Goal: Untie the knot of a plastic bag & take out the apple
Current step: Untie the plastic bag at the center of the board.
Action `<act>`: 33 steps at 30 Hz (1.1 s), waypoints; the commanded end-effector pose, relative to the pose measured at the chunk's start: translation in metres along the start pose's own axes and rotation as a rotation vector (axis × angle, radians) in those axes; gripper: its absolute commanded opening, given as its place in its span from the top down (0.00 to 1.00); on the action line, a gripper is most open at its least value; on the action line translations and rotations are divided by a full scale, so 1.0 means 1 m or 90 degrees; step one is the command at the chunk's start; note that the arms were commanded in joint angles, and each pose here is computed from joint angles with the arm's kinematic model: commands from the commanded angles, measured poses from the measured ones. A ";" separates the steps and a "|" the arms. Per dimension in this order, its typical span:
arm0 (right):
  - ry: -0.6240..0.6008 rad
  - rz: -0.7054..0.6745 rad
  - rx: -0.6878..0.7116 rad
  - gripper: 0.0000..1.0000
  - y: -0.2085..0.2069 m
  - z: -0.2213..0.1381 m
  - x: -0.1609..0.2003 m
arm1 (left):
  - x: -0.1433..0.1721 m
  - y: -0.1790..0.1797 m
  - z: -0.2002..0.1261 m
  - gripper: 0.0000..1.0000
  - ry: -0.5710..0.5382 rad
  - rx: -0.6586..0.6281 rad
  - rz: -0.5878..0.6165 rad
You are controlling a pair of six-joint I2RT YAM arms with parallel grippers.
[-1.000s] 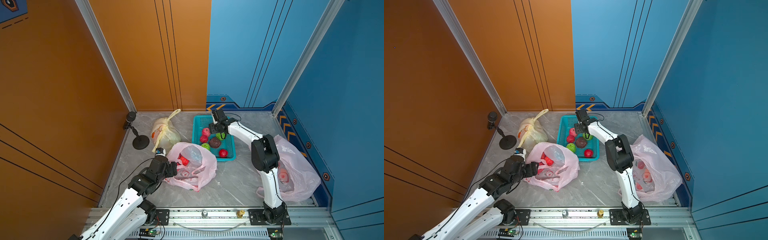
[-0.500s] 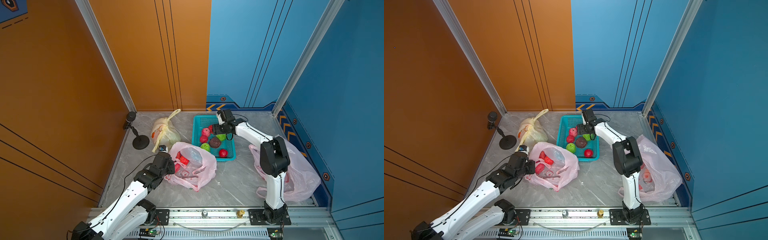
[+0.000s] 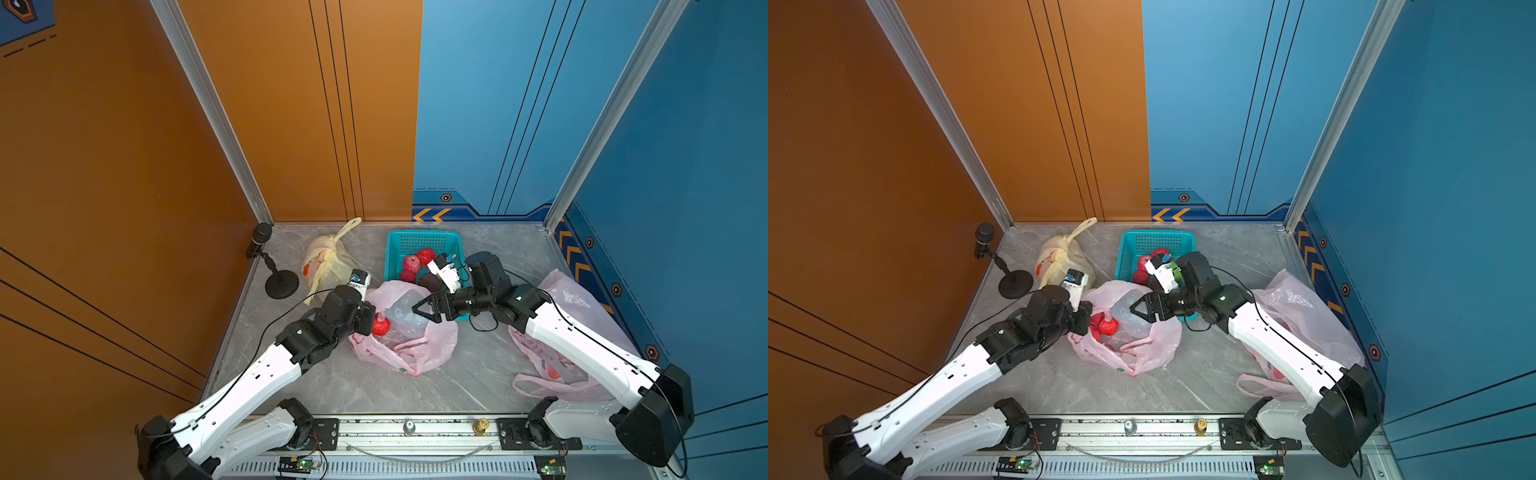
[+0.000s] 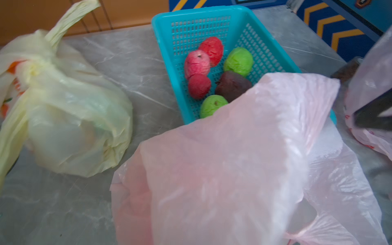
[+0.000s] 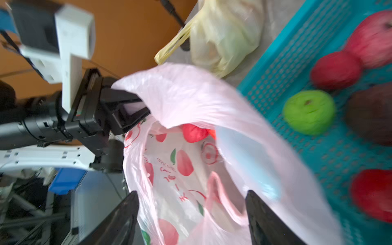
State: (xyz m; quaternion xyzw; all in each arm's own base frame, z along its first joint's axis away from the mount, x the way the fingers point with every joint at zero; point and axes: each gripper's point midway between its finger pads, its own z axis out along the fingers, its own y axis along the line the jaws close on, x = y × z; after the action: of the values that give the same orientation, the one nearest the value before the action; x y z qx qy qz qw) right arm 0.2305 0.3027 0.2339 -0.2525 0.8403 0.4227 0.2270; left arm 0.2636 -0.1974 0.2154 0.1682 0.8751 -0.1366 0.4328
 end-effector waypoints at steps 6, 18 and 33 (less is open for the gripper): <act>0.082 0.029 0.052 0.27 -0.014 0.056 0.037 | -0.002 -0.036 0.008 1.00 0.009 0.031 0.066; 0.144 -0.036 0.147 0.27 -0.031 0.080 0.075 | 0.074 0.044 -0.001 0.90 -0.013 -0.062 -0.124; 0.202 -0.194 0.370 0.28 -0.092 0.087 0.150 | 0.129 0.095 -0.004 0.85 0.022 -0.218 -0.236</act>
State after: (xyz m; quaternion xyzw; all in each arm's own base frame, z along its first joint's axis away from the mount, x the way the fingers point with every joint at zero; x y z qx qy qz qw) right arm 0.1721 0.3121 0.0578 -0.3640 0.9002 0.1447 0.1904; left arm 0.2297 -0.1080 0.1219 -0.0338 0.9001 -0.1078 0.4207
